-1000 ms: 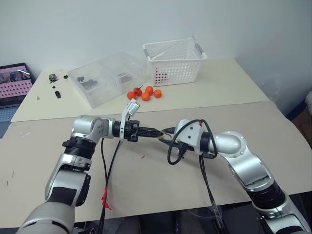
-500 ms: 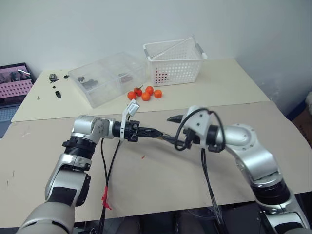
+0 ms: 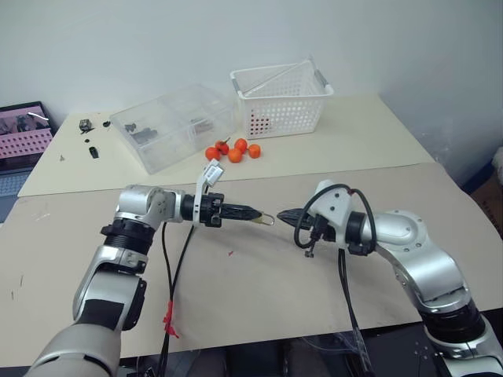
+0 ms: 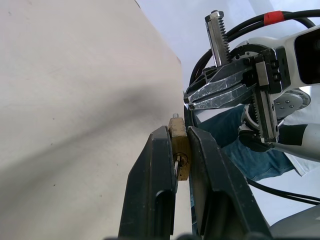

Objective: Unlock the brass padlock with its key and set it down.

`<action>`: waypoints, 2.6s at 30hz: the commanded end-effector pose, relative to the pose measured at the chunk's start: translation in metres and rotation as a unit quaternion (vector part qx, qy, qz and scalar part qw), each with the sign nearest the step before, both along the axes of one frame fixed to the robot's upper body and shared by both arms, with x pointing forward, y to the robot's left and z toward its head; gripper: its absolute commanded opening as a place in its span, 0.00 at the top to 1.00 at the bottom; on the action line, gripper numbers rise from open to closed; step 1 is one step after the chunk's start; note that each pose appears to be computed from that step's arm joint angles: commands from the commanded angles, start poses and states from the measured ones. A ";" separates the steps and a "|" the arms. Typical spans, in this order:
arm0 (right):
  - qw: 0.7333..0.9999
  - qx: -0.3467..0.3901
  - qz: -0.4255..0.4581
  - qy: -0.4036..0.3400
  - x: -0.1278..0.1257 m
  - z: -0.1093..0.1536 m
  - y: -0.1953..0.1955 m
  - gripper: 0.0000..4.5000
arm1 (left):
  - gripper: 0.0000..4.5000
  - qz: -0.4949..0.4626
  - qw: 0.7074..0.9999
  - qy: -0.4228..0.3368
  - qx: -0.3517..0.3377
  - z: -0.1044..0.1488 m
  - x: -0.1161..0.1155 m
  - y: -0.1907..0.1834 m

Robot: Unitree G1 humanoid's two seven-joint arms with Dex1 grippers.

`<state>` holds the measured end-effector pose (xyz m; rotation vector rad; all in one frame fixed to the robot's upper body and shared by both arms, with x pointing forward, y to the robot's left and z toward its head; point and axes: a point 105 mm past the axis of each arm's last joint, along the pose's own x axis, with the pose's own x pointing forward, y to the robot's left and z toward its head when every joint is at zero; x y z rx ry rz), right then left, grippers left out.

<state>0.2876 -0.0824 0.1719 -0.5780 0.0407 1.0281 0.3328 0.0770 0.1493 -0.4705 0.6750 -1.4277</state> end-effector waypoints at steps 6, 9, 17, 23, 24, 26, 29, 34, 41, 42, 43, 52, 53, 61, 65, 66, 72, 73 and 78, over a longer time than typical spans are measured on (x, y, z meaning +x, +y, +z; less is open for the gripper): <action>0.999 0.011 0.013 -0.040 -0.001 0.011 0.013 1.00 | 0.99 -0.008 1.000 -0.028 -0.009 0.016 0.003 -0.003; 0.999 0.011 0.013 -0.041 0.001 0.011 0.015 1.00 | 0.99 -0.007 1.000 -0.028 -0.009 0.016 0.004 -0.003; 0.999 0.016 0.017 -0.042 0.006 0.009 0.021 1.00 | 0.99 -0.016 0.999 -0.027 -0.007 0.014 0.001 -0.006; 0.999 0.014 0.026 -0.041 0.006 0.006 0.025 1.00 | 0.99 -0.011 1.000 -0.028 -0.009 0.016 0.003 -0.005; 0.999 0.014 0.027 -0.041 0.006 0.006 0.025 1.00 | 0.99 -0.011 1.000 -0.028 -0.009 0.016 0.003 -0.006; 0.999 0.014 0.029 -0.040 0.006 0.005 0.026 1.00 | 0.99 -0.011 1.000 -0.027 -0.009 0.016 0.002 -0.006; 0.999 0.012 0.034 -0.036 0.005 0.002 0.027 1.00 | 0.99 -0.013 1.000 -0.026 -0.007 0.015 0.000 -0.006; 0.999 0.010 0.037 -0.031 0.007 -0.003 0.025 1.00 | 0.99 -0.012 1.000 -0.026 -0.007 0.016 -0.001 -0.004; 0.999 0.001 0.045 -0.027 0.010 -0.013 0.022 1.00 | 0.99 -0.006 1.000 -0.030 -0.005 0.019 -0.001 0.000; 0.999 0.000 0.046 -0.027 0.010 -0.013 0.022 1.00 | 0.99 -0.006 1.000 -0.030 -0.005 0.019 -0.001 0.001; 0.999 0.000 0.047 -0.027 0.010 -0.014 0.022 1.00 | 0.99 -0.005 1.000 -0.030 -0.005 0.019 0.000 0.001; 0.998 0.001 0.054 -0.026 0.013 -0.018 0.024 1.00 | 0.99 0.002 0.999 -0.034 -0.005 0.021 0.001 0.003; 0.998 0.001 0.055 -0.025 0.013 -0.018 0.024 1.00 | 0.99 0.003 0.999 -0.035 -0.005 0.021 0.001 0.003; 0.997 0.045 0.053 0.044 0.007 -0.029 0.020 1.00 | 0.99 0.008 0.999 -0.042 -0.009 0.025 0.003 0.005; 0.994 0.058 0.039 0.082 0.008 -0.040 0.010 1.00 | 0.99 0.010 0.999 -0.051 -0.007 0.026 0.004 0.007; 0.995 0.054 0.033 0.077 0.010 -0.041 0.007 1.00 | 0.99 0.010 0.999 -0.052 -0.006 0.026 0.004 0.007; 0.999 0.032 0.036 0.020 0.018 -0.019 -0.009 0.94 | 0.99 0.011 0.999 -0.050 0.001 0.022 0.002 0.013; 0.999 0.020 0.050 0.009 0.016 -0.016 -0.009 0.87 | 0.99 0.011 0.999 -0.049 0.003 0.021 0.002 0.014; 0.989 -0.054 0.124 -0.060 -0.001 -0.003 -0.004 0.54 | 0.99 0.011 0.999 -0.043 0.013 0.016 0.000 0.017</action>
